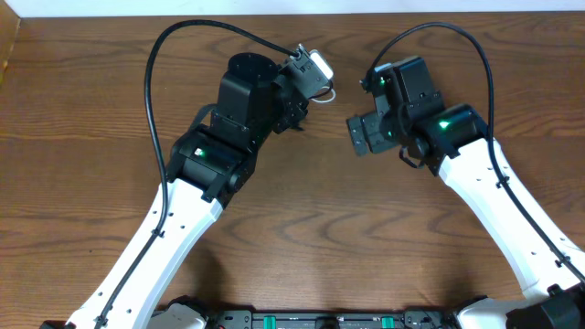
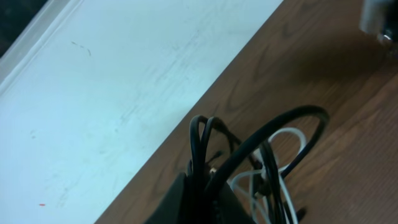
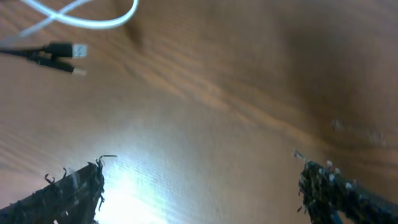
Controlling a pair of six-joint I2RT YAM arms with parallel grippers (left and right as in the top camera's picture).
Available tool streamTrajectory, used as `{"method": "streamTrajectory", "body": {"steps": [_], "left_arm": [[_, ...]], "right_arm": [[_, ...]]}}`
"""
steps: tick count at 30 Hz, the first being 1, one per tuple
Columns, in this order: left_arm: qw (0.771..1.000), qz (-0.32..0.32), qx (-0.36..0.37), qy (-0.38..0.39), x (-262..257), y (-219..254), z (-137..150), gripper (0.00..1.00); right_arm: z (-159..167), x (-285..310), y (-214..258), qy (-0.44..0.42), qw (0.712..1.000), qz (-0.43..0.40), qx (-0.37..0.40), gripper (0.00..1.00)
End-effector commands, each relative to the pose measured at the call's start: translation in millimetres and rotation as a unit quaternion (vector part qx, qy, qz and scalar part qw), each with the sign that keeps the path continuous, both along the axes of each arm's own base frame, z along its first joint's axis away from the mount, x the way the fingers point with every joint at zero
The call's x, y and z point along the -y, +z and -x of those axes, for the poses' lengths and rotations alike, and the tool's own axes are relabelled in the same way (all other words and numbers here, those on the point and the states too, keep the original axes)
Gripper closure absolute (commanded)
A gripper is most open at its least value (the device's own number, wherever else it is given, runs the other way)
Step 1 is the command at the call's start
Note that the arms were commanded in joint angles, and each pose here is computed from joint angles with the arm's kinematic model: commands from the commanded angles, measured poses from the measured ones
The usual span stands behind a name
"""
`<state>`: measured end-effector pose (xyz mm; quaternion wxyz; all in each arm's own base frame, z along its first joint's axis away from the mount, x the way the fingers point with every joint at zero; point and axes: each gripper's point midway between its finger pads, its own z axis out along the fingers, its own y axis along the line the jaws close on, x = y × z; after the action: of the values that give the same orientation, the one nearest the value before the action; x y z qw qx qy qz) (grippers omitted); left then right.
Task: Untangle cables
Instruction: 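Bring the lifted bundle toward the right gripper at center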
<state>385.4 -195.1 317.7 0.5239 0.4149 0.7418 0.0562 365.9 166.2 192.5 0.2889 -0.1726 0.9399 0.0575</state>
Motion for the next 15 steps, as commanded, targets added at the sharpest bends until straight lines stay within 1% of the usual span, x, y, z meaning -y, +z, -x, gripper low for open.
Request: {"method": "streamTrajectory", "body": {"steps": [1, 5, 10, 15], "left_arm": [[0.999, 0.039, 0.024, 0.007, 4.0, 25.3, 3.7, 0.93], [0.996, 0.070, 0.059, 0.000, 7.7, 55.9, 11.3, 0.93], [0.992, 0.093, 0.081, 0.015, -3.8, 79.0, 20.0, 0.92], [0.976, 0.178, 0.118, 0.030, -11.7, 121.7, 32.2, 0.93]], "right_arm": [[-9.5, -18.1, 13.4, 0.022, 0.999, -0.036, 0.026, 0.01], [-17.6, -31.4, 24.7, 0.039, 0.996, -0.053, 0.057, 0.01], [-21.3, -27.9, 23.6, 0.030, 0.997, -0.038, 0.065, 0.01], [-32.7, -37.4, 13.0, 0.035, 0.996, -0.044, 0.066, 0.01]]}}
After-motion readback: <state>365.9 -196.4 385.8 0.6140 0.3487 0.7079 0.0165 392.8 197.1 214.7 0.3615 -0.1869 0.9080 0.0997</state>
